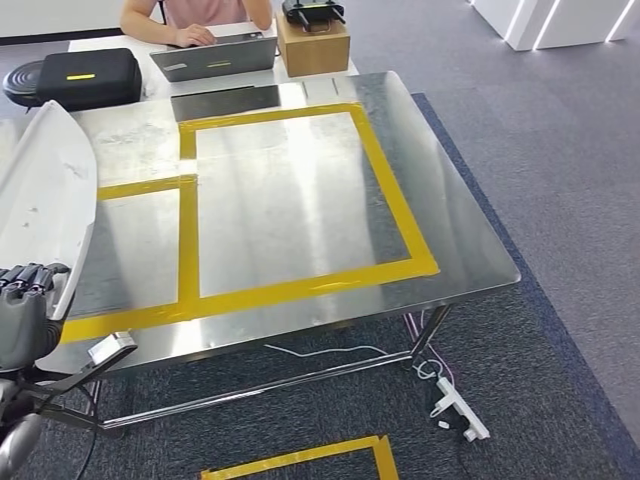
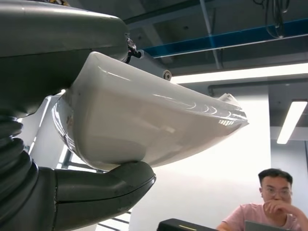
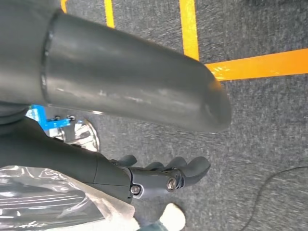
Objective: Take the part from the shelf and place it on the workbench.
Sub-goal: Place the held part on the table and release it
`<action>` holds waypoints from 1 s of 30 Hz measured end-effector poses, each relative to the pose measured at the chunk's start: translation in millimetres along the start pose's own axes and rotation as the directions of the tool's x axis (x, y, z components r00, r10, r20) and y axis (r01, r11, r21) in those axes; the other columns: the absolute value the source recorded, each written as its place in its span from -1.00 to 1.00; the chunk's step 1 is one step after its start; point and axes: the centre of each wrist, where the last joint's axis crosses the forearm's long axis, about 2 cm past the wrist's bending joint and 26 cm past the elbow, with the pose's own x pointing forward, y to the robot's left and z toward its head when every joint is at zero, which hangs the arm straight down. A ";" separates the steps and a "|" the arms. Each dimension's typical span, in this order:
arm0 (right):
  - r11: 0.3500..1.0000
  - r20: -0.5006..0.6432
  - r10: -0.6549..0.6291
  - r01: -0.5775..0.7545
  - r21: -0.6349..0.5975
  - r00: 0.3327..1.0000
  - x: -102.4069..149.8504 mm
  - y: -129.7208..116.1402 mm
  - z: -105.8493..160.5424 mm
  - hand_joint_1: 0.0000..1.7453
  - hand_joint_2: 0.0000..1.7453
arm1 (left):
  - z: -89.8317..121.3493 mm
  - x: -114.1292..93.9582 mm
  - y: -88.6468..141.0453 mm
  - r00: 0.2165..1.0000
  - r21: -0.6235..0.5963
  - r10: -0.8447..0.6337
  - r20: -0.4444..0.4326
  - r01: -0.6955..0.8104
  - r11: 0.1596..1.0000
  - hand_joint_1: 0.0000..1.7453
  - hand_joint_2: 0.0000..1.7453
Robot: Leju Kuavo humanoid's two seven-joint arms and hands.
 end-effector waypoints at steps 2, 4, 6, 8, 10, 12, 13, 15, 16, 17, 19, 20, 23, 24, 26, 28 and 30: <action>1.000 -0.003 0.000 0.000 0.001 1.000 -1.5 0.4 0.2 -1.00 -1.00 | 0.3 0.7 -0.2 1.000 -0.003 0.001 0.002 -0.001 1.000 1.00 1.00; 1.000 -0.005 0.001 -0.001 0.000 1.000 -2.4 0.4 0.2 -1.00 -1.00 | 0.4 1.0 -0.2 1.000 -0.004 0.002 0.002 -0.002 1.000 1.00 1.00; 1.000 -0.005 0.002 -0.002 -0.001 1.000 -2.5 0.0 0.0 -1.00 -1.00 | 0.1 0.9 -0.2 1.000 -0.004 0.002 0.002 -0.002 1.000 1.00 1.00; 1.000 -0.005 0.002 -0.002 -0.001 1.000 -2.3 -0.3 -0.1 -1.00 -1.00 | 0.0 0.9 -0.2 1.000 -0.004 0.001 0.002 -0.001 1.000 1.00 1.00; 1.000 -0.004 0.002 -0.002 -0.002 1.000 -1.8 -0.4 -0.2 -1.00 -1.00 | 0.3 0.8 -0.2 1.000 -0.005 0.001 0.002 -0.001 1.000 1.00 1.00; 1.000 -0.004 0.002 -0.002 -0.001 1.000 -1.9 -0.3 -0.1 -1.00 -1.00 | -0.3 0.0 0.1 1.000 -0.003 -0.002 0.003 0.002 1.000 1.00 1.00; 1.000 -0.005 0.003 -0.003 -0.001 1.000 -2.2 -0.1 0.0 -1.00 -1.00 | -0.7 -0.3 0.3 1.000 -0.002 -0.002 0.004 0.002 1.000 1.00 1.00; 1.000 -0.006 0.003 -0.003 -0.001 1.000 -2.8 -0.1 0.0 -1.00 -1.00 | -0.7 -0.2 0.3 1.000 -0.002 -0.002 0.004 0.002 1.000 1.00 1.00; 1.000 -0.006 0.004 -0.004 -0.002 1.000 -3.0 -0.2 -0.1 -1.00 -1.00 | -0.1 0.1 0.2 1.000 -0.003 -0.001 0.005 0.001 1.000 1.00 1.00; 1.000 -0.007 0.004 -0.004 -0.002 1.000 -3.1 -0.2 -0.1 -1.00 -1.00 | 0.3 0.2 0.2 1.000 -0.005 -0.001 0.005 0.001 1.000 1.00 1.00; 1.000 -0.006 0.004 -0.004 -0.001 1.000 -3.1 -0.1 0.0 -1.00 -1.00 | 0.5 0.2 0.2 1.000 -0.005 -0.001 0.005 0.001 1.000 1.00 1.00; 1.000 -0.006 0.004 -0.004 0.000 1.000 -2.7 -0.2 -0.1 -1.00 -1.00 | 0.4 0.0 0.2 1.000 -0.005 -0.002 0.005 0.002 1.000 1.00 1.00; 1.000 -0.003 -0.003 0.003 0.008 1.000 -0.7 -0.8 -0.4 -1.00 -1.00 | 0.1 -0.3 0.3 1.000 -0.006 -0.002 0.006 0.002 1.000 1.00 1.00; 1.000 -0.003 -0.005 0.005 0.013 1.000 -0.5 -1.0 -0.5 -1.00 -1.00 | -0.1 -0.1 0.1 1.000 -0.010 -0.001 0.007 0.001 1.000 1.00 1.00; 1.000 -0.003 -0.005 0.005 0.024 1.000 -0.4 -1.0 -0.7 -1.00 -1.00 | -2.2 0.6 -1.1 1.000 -0.026 0.004 0.011 -0.003 1.000 1.00 1.00; 0.999 -0.001 -0.003 0.003 0.032 1.000 0.5 -1.1 -0.8 -1.00 -1.00 | -6.9 2.2 -4.3 1.000 -0.047 0.015 0.019 -0.014 0.999 1.00 1.00; 0.999 0.002 0.002 -0.002 0.036 1.000 1.3 -1.6 -1.0 -1.00 -1.00 | -12.9 3.9 -9.4 0.999 -0.071 0.031 0.024 -0.029 0.997 1.00 1.00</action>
